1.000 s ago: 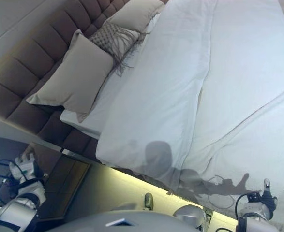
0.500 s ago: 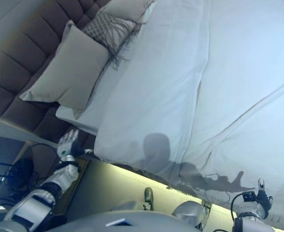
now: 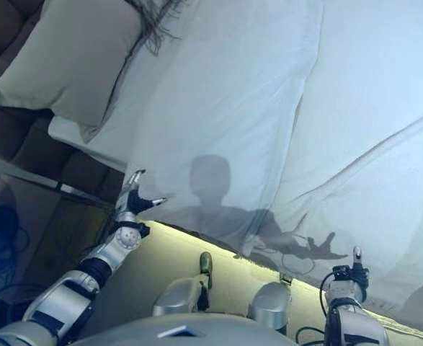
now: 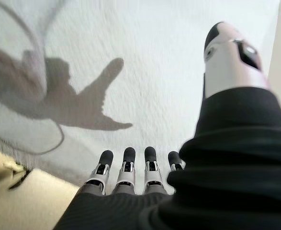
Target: Make the bed neatly
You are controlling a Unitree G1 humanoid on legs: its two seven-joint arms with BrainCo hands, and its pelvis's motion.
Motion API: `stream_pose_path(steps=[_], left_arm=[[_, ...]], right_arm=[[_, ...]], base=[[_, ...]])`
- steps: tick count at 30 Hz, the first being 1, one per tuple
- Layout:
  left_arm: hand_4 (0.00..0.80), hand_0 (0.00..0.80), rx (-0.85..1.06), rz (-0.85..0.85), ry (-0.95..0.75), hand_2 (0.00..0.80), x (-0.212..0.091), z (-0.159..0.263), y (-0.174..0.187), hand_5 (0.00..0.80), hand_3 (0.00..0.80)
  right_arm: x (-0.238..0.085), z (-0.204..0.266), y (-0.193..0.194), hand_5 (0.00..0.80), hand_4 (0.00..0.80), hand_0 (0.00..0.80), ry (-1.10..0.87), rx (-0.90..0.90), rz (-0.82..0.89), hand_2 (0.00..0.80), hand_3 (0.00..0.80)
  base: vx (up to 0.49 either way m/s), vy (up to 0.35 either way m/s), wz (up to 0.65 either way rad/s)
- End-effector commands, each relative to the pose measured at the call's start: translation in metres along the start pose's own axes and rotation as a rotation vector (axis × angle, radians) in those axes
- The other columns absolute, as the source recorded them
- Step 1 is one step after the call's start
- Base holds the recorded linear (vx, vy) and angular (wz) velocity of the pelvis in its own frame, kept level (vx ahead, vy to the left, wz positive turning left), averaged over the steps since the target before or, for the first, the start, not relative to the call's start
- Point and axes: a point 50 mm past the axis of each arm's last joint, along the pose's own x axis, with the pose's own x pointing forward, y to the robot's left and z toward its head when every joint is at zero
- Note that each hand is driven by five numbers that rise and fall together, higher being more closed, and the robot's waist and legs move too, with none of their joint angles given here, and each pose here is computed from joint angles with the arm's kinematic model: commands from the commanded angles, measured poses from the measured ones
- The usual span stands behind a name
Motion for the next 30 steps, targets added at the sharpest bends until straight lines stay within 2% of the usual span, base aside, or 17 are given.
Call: stream_pose_path(steps=[1, 6, 10, 13, 20, 26, 30], left_arm=[[0.000, 0.000, -0.045, 0.027, -0.096, 0.000, 0.017, 0.023, 0.008, 0.000, 0.000], [0.000, 0.000, -0.168, -0.047, -0.096, 0.000, 0.010, 0.020, 0.010, 0.000, 0.000], [0.000, 0.000, -0.356, -0.100, -0.031, 0.000, 0.000, 0.009, 0.012, 0.000, 0.000], [0.000, 0.000, -0.522, -0.136, 0.032, 0.000, -0.013, -0.003, 0.012, 0.000, 0.000], [0.000, 0.000, -0.668, -0.155, 0.097, 0.000, -0.032, -0.017, 0.014, 0.000, 0.000], [0.000, 0.000, -0.700, -0.121, 0.097, 0.000, -0.044, -0.034, 0.048, 0.000, 0.000], [0.000, 0.000, -0.785, -0.118, 0.115, 0.000, -0.045, -0.034, 0.049, 0.000, 0.000]], right_arm=[[0.001, 0.007, 0.000, 0.000, 0.000, 0.000, -0.048, 0.037, 0.002, 0.000, 0.000], [-0.002, 0.005, 0.000, 0.000, 0.000, 0.000, -0.072, -0.072, 0.035, 0.000, 0.000], [-0.006, -0.004, 0.011, 0.000, 0.000, 0.000, -0.073, -0.075, 0.149, 0.000, 0.000], [-0.012, -0.011, 0.027, 0.000, 0.000, 0.000, -0.077, -0.143, 0.261, 0.000, 0.000], [-0.026, -0.025, 0.059, 0.000, 0.000, 0.000, -0.056, -0.211, 0.433, 0.000, 0.000], [-0.030, -0.019, 0.025, 0.000, 0.000, 0.000, -0.010, -0.214, 0.558, 0.000, 0.000], [-0.033, -0.021, 0.029, 0.000, 0.000, 0.000, -0.017, -0.257, 0.601, 0.000, 0.000]], base=[[0.005, -0.120, -0.03], [0.008, -0.131, -0.03], [0.029, -0.140, -0.03], [0.037, -0.149, -0.04], [-0.007, -0.098, 0.00], [-0.091, -0.100, 0.00], [-0.056, -0.070, -0.02]])
